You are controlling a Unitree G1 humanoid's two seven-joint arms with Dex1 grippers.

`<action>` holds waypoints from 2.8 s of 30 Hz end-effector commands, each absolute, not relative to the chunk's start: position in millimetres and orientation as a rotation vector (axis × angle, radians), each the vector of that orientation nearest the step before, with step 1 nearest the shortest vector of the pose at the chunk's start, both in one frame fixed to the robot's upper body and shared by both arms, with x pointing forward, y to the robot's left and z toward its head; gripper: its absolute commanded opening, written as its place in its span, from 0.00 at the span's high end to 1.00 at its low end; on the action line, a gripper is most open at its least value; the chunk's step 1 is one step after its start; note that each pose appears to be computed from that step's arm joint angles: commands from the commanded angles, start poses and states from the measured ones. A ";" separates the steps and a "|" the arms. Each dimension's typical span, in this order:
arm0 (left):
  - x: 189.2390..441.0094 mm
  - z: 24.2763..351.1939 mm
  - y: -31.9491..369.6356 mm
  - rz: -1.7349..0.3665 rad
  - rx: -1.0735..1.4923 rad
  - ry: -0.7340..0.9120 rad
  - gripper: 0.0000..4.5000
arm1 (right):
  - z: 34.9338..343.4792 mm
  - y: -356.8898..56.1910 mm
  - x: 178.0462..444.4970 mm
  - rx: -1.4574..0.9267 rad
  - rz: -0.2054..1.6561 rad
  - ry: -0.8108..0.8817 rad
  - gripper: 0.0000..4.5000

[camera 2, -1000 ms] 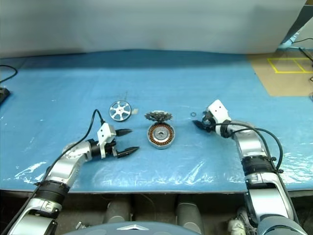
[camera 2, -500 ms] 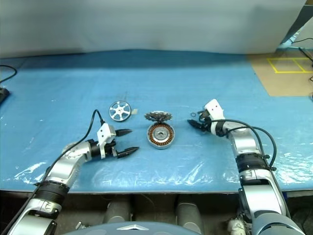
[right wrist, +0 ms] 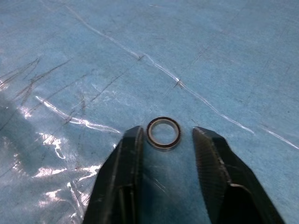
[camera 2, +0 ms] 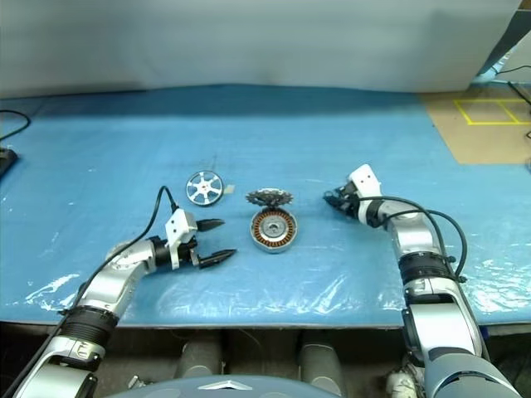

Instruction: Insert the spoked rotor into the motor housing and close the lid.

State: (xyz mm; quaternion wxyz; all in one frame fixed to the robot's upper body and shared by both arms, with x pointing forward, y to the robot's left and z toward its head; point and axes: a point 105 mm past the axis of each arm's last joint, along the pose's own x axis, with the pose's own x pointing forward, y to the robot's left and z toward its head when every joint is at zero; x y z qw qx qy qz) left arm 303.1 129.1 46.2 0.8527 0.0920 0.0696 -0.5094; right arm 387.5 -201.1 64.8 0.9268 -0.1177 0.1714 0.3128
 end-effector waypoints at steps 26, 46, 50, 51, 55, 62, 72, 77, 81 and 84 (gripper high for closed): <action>300.1 45.8 119.2 -1.143 0.175 0.144 0.00 | 131.6 -116.0 298.9 -0.327 1.193 0.214 0.86; 298.6 44.8 118.3 -1.134 0.178 0.138 0.00 | 104.8 -85.2 303.3 -0.364 1.245 0.262 0.86; 299.6 45.5 117.5 -1.133 0.179 0.137 0.00 | 103.2 -86.0 303.8 -0.363 1.239 0.266 0.86; 300.1 45.3 117.5 -1.132 0.180 0.138 0.00 | 102.7 -85.8 303.8 -0.363 1.238 0.266 0.86; 301.8 44.2 118.6 -1.127 0.182 0.140 0.00 | 100.8 -84.9 303.6 -0.359 1.238 0.269 0.86; 301.7 42.6 120.5 -1.121 0.183 0.140 0.00 | 95.1 -85.9 304.4 -0.359 1.235 0.285 0.86; 302.1 42.8 120.8 -1.117 0.187 0.137 0.00 | 90.8 -87.5 307.3 -0.363 1.223 0.294 0.86; 301.7 42.8 121.4 -1.115 0.189 0.137 0.00 | 90.2 -87.4 307.8 -0.366 1.223 0.294 0.86; 301.8 42.5 122.0 -1.113 0.188 0.139 0.00 | 90.3 -86.8 307.8 -0.369 1.225 0.291 0.86; 302.0 42.3 122.3 -1.111 0.188 0.140 0.00 | 91.2 -86.4 308.0 -0.373 1.224 0.286 0.86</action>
